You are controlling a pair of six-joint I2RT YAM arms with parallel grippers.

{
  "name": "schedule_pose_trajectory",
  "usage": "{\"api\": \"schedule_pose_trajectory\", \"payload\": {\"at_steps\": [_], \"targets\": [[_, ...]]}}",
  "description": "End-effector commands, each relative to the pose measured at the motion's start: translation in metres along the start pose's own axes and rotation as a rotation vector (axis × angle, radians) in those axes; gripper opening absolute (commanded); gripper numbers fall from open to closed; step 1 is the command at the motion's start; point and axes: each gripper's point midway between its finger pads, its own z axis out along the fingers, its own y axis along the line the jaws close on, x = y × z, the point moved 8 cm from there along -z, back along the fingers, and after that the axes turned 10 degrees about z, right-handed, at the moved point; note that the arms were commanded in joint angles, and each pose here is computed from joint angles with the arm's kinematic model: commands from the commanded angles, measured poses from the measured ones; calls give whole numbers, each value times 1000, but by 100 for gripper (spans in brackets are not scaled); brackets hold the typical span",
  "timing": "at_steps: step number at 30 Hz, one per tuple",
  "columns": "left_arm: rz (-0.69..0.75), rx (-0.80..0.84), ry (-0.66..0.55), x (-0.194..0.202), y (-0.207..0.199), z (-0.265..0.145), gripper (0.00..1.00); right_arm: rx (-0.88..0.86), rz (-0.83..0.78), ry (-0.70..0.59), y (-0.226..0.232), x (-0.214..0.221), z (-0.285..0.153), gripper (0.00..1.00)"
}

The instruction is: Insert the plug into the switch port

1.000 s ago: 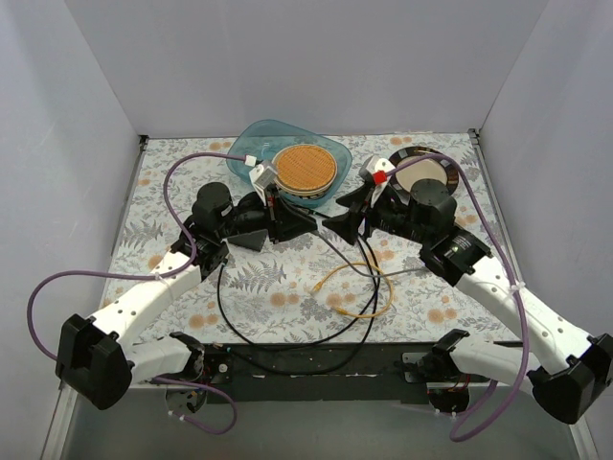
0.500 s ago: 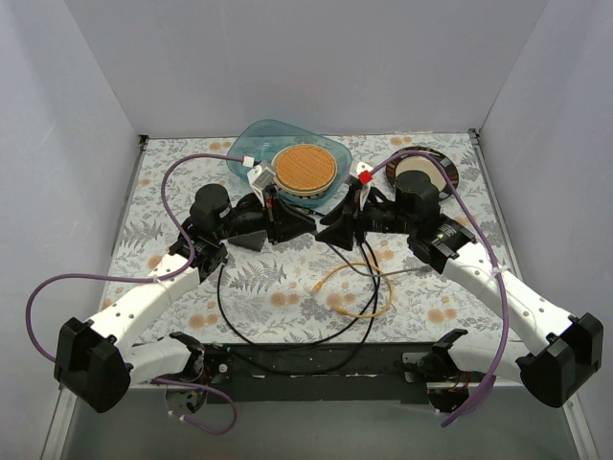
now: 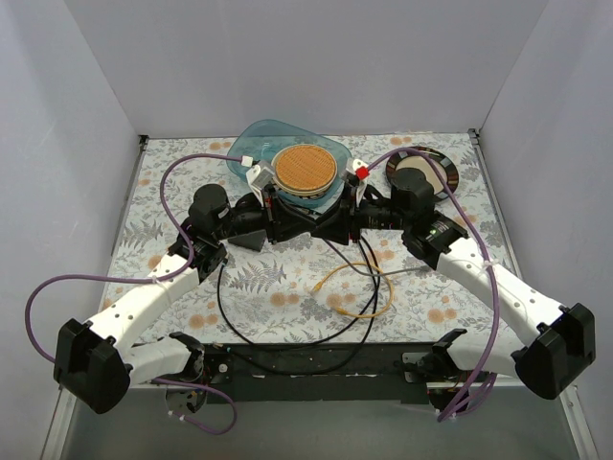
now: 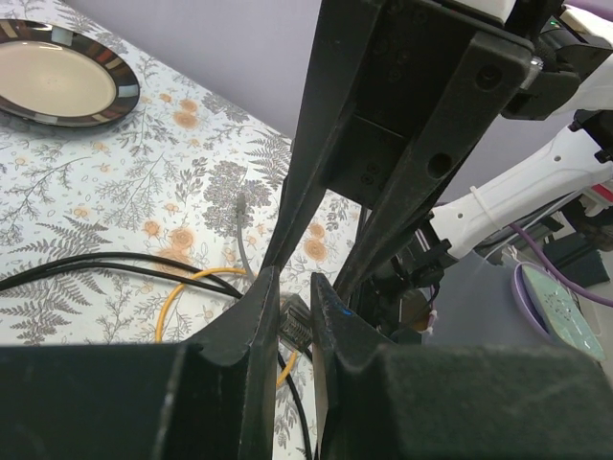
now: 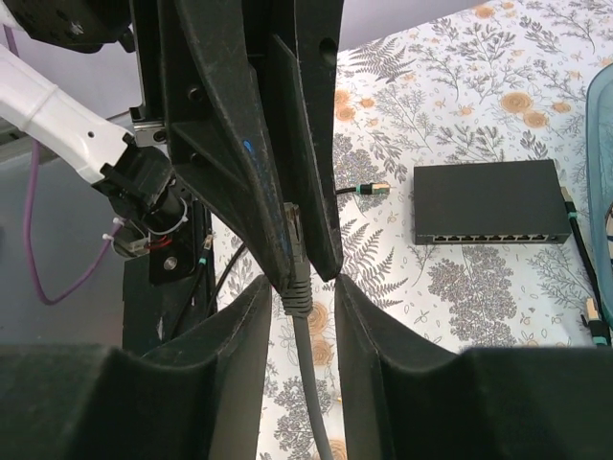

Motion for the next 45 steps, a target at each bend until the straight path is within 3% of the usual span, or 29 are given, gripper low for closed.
{"api": "schedule_pose_trajectory", "payload": {"at_steps": [1, 10, 12, 15, 16, 19, 24, 28, 40, 45], "targets": [[43, 17, -40, -9, -9, -4, 0, -62, -7, -15, -2, -3, 7, 35], [60, 16, -67, -15, -14, -7, 0, -102, 5, 11, -2, 4, 9, 18], [59, 12, -66, -13, -13, -7, 0, -96, 8, 21, -3, 6, 9, 2], [60, -2, -72, -15, -12, -7, 3, -75, 0, 11, -3, 6, 6, 1], [61, -6, -75, -15, -12, -7, 35, -67, -6, 5, -1, 7, 4, 1], [14, -135, -126, -23, -7, -11, 98, 13, -43, 6, -3, 5, -4, 1], [-96, -428, -266, -43, 5, -25, 98, 142, -124, 28, -7, 8, -14, 1], [-119, -508, -309, -46, 8, -31, 98, 263, -217, 25, -9, 8, -21, 1], [-6, -402, -238, -25, 31, -5, 98, 420, -462, -31, -4, 16, -22, 1], [43, -382, -257, -21, 33, -4, 98, 440, -482, -65, -3, 15, -25, 1]]}}
